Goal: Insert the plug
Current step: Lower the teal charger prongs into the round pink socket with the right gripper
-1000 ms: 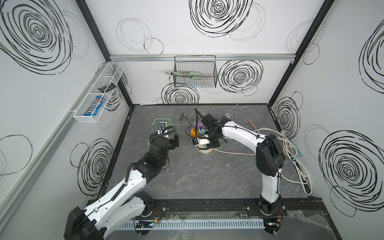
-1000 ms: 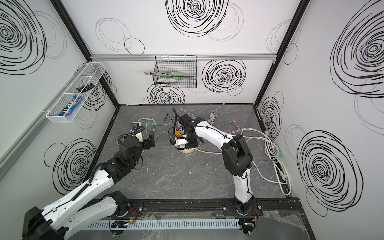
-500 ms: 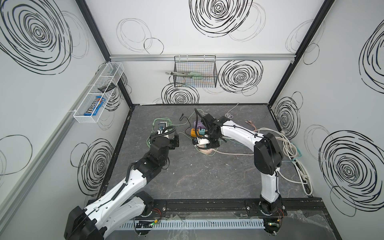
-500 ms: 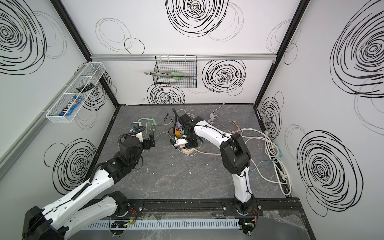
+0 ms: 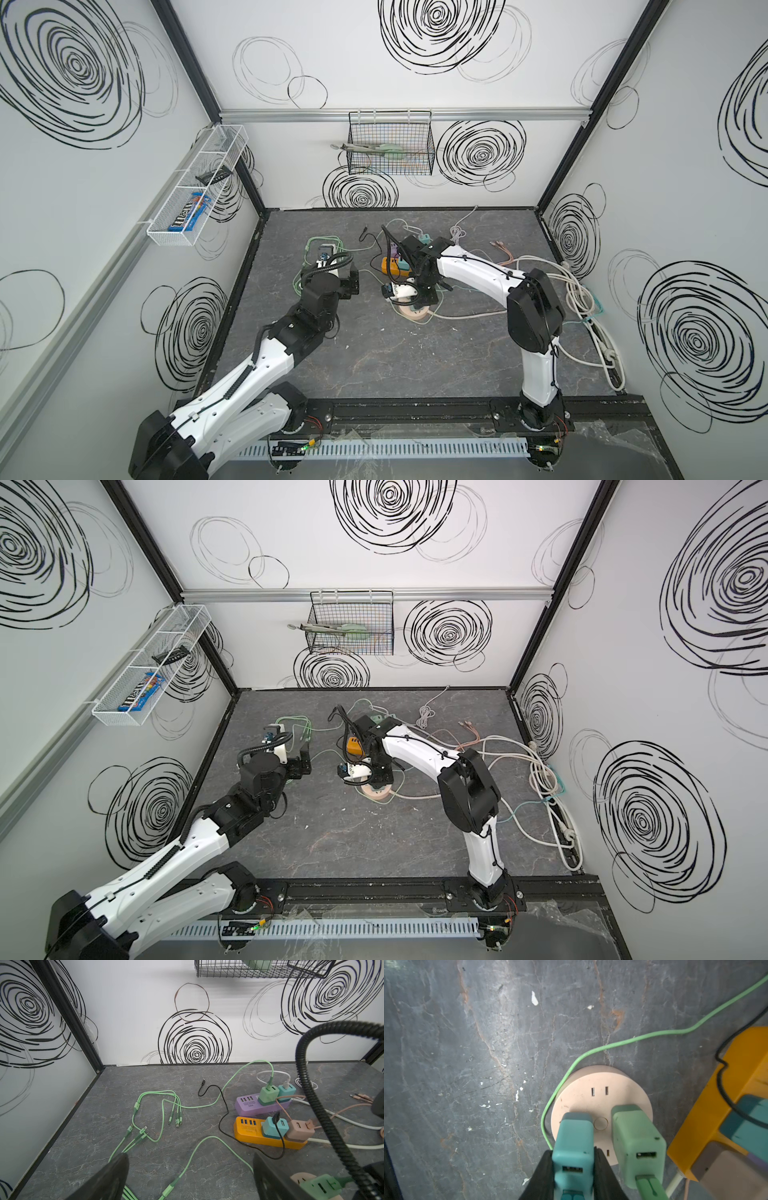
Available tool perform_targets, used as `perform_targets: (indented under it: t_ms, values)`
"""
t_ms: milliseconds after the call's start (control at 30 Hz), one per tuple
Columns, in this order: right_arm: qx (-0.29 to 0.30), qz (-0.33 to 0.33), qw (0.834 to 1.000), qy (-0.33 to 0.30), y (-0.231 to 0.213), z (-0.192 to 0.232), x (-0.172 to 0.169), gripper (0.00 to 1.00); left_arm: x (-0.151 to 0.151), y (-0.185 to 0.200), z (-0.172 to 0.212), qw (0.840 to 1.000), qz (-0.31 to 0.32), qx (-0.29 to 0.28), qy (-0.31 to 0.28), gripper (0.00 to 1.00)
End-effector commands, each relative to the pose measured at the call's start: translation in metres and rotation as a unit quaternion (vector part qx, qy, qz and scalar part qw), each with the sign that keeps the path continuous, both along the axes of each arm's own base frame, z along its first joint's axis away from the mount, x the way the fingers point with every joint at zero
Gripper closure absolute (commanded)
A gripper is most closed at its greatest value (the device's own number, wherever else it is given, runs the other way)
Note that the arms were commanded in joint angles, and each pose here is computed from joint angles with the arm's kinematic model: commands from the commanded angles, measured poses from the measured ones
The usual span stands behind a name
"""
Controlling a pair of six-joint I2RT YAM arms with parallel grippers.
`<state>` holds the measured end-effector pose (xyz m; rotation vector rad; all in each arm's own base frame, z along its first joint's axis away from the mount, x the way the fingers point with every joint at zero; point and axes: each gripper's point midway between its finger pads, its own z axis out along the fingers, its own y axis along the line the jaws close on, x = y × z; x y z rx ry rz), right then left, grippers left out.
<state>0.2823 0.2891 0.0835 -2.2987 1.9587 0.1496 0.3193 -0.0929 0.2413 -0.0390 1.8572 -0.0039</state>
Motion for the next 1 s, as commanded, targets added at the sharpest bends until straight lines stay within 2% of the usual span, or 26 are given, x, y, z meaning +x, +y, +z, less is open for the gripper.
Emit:
perform_targets:
  t_ms: [0, 367, 633, 967]
  values:
    - [-0.010, 0.000, 0.998, 0.058, -0.003, 0.003, -0.027, 1.00, 0.001, -0.003, 0.013, 1.000, -0.007, -0.015, -0.022, 0.04]
    - [-0.007, 0.017, 0.997, 0.079, -0.004, -0.031, -0.028, 1.00, 0.001, -0.006, 0.010, 1.000, -0.012, -0.016, -0.021, 0.04]
    - [-0.057, 0.009, 0.993, 0.107, -0.021, -0.085, -0.035, 1.00, 0.002, -0.005, 0.009, 1.000, -0.010, -0.014, -0.019, 0.04]
    - [-0.100, 0.002, 0.990, 0.101, -0.043, -0.117, -0.042, 1.00, 0.005, -0.008, 0.006, 1.000, -0.015, -0.015, -0.013, 0.04]
